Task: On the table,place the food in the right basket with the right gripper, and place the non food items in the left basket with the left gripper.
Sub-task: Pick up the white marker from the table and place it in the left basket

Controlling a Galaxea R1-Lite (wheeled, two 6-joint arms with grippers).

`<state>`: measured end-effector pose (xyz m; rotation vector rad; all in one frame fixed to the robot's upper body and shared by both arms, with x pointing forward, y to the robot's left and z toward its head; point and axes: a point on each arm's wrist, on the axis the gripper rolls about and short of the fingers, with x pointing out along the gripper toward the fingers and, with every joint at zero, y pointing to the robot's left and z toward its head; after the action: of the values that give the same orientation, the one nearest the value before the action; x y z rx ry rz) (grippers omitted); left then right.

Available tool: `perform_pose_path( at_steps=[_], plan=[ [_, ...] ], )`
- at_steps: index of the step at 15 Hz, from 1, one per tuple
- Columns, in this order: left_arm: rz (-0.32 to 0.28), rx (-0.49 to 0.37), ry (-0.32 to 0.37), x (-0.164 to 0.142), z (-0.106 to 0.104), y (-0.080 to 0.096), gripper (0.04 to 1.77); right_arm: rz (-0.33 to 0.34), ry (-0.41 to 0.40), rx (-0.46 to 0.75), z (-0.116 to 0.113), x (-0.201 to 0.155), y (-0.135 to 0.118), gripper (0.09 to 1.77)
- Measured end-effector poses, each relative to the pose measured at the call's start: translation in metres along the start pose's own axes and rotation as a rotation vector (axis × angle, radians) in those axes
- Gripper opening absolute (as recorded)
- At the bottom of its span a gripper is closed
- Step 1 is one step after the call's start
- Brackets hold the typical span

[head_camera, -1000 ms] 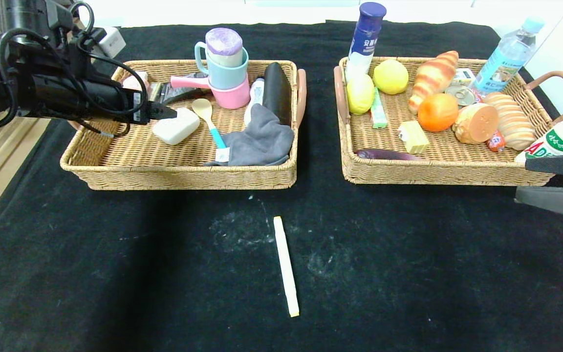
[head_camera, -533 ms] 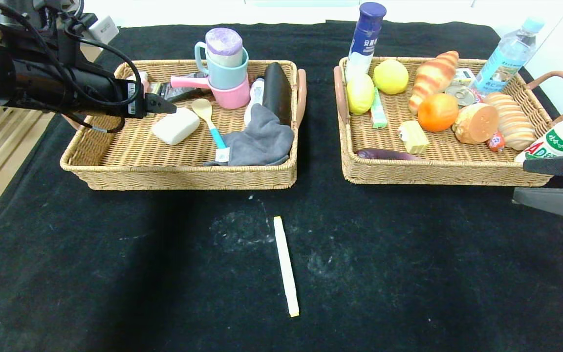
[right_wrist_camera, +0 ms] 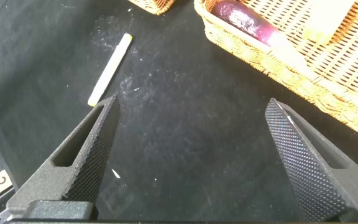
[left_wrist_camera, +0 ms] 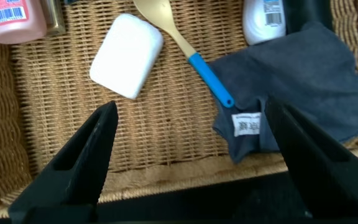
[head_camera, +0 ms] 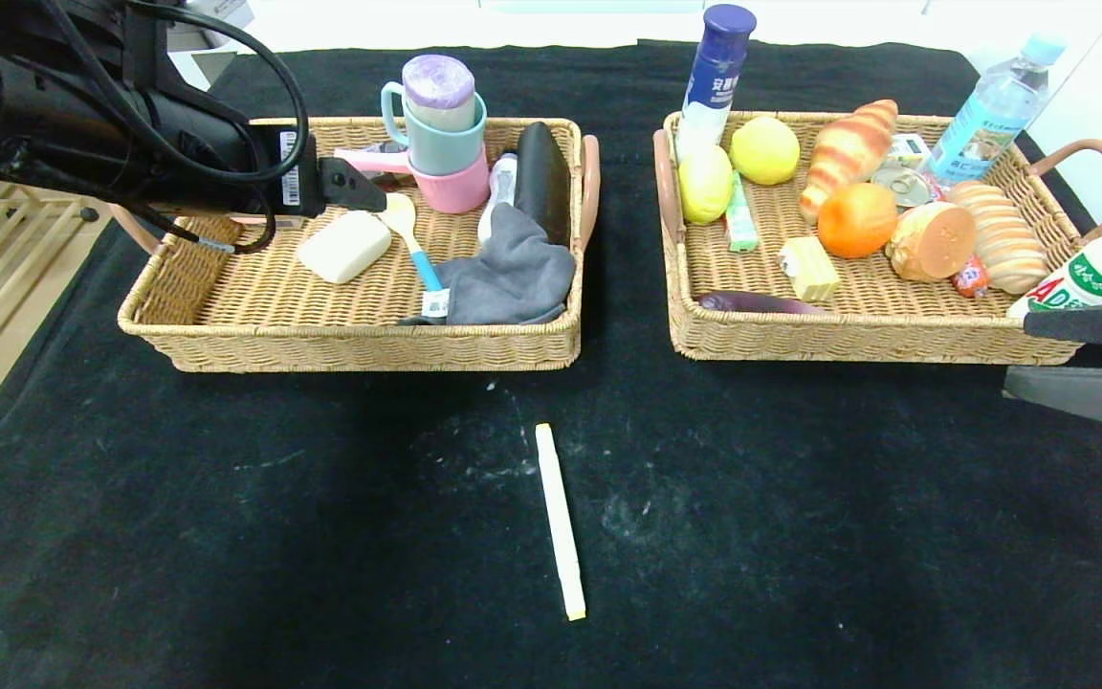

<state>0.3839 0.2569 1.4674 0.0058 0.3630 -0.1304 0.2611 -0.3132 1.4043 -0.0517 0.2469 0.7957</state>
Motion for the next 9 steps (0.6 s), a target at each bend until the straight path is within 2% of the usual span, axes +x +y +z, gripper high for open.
perform_pose_path(
  at_steps=[4,9],
  plan=[
    [-0.039,-0.046,0.051,-0.017,-0.006,-0.022,1.71,-0.001,0.000,0.000,0.000,0.000,0.000,1.71],
    [-0.052,-0.110,0.129,-0.024,-0.021,-0.050,1.71,-0.001,0.002,0.001,0.000,0.000,0.000,1.71]
  ],
)
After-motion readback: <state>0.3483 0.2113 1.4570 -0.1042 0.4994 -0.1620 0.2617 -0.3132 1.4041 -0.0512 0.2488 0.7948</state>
